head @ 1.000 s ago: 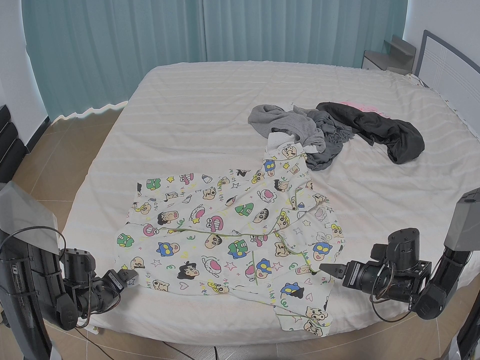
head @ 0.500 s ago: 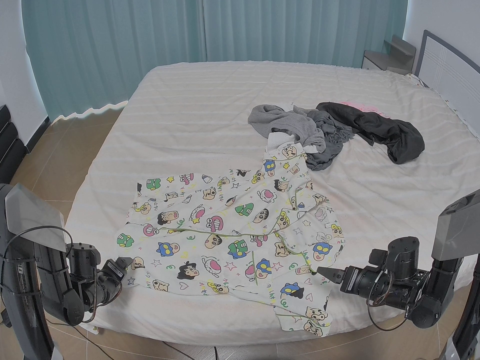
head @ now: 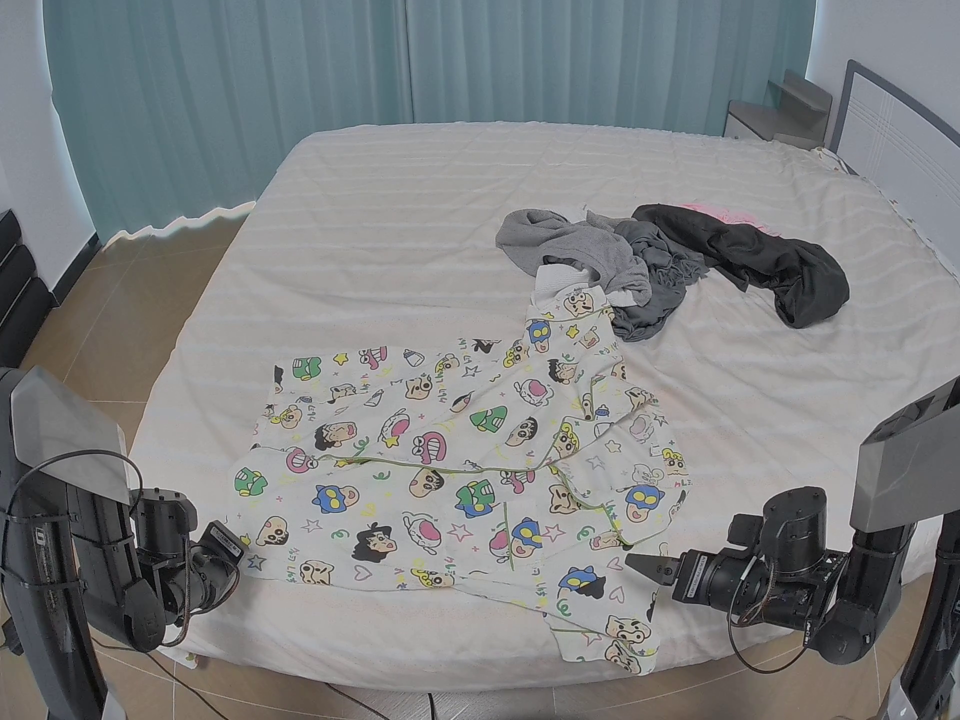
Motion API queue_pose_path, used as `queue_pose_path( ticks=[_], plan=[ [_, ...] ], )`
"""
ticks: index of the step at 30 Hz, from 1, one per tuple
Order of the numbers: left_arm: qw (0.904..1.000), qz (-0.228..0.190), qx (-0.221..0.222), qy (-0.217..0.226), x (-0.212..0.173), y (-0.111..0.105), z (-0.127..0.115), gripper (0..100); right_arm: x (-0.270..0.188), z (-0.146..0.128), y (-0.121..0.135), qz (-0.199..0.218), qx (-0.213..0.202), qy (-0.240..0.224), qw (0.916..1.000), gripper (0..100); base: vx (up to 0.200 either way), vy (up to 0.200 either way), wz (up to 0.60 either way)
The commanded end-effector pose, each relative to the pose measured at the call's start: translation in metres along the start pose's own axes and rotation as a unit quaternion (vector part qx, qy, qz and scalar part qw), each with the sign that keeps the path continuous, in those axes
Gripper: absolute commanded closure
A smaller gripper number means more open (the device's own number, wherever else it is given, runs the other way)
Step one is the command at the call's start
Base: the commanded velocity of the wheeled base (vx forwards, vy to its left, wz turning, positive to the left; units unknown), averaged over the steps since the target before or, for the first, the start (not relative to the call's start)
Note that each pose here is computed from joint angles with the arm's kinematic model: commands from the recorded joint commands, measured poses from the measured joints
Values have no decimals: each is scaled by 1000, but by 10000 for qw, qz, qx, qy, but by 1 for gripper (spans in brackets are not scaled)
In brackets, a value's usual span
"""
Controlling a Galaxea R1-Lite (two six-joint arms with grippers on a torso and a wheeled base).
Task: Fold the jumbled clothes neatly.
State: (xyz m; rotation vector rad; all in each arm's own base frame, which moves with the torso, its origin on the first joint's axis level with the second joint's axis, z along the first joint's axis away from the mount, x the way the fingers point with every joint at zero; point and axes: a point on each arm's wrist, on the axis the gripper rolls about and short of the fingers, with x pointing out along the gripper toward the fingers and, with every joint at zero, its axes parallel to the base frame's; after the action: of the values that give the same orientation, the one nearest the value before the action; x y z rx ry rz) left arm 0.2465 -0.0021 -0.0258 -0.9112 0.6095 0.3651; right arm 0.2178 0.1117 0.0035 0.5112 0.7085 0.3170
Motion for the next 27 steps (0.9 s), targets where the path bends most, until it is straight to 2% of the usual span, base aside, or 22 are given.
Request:
queue_pose_path(
  ticks=[1, 3, 7, 11, 14, 21, 27],
  plan=[
    [10000, 70, -26, -56, -5, 4, 4, 100, 3, -5, -2, -49, -9, 115, 9999, 0, 0, 0, 0],
    [10000, 70, -26, -56, -5, 4, 4, 100, 3, -5, -2, -58, -15, 127, 9999, 0, 0, 0, 0],
    [9994, 160, 311, -4, -13, 8, 2, 100, 8, -19, -3, -105, -243, 434, 9987, 0, 0, 0, 0],
    [9994, 108, 321, -26, -14, 7, 2, 100, 9, -23, -4, -147, -344, 564, 9977, 0, 0, 0, 0],
    [9994, 37, 322, -72, -12, 7, 1, 100, 4, -36, -3, -141, -484, 870, 9949, 0, 0, 0, 0],
    [9994, 11, 321, -101, -9, 9, 0, 100, -1, -51, 0, -61, -1065, 1202, 9870, 0, 0, 0, 0],
    [9994, 3, 326, -90, -9, 9, -1, 100, -2, -65, -2, -65, -1668, 1498, 9745, 0, 0, 0, 0]
  ],
)
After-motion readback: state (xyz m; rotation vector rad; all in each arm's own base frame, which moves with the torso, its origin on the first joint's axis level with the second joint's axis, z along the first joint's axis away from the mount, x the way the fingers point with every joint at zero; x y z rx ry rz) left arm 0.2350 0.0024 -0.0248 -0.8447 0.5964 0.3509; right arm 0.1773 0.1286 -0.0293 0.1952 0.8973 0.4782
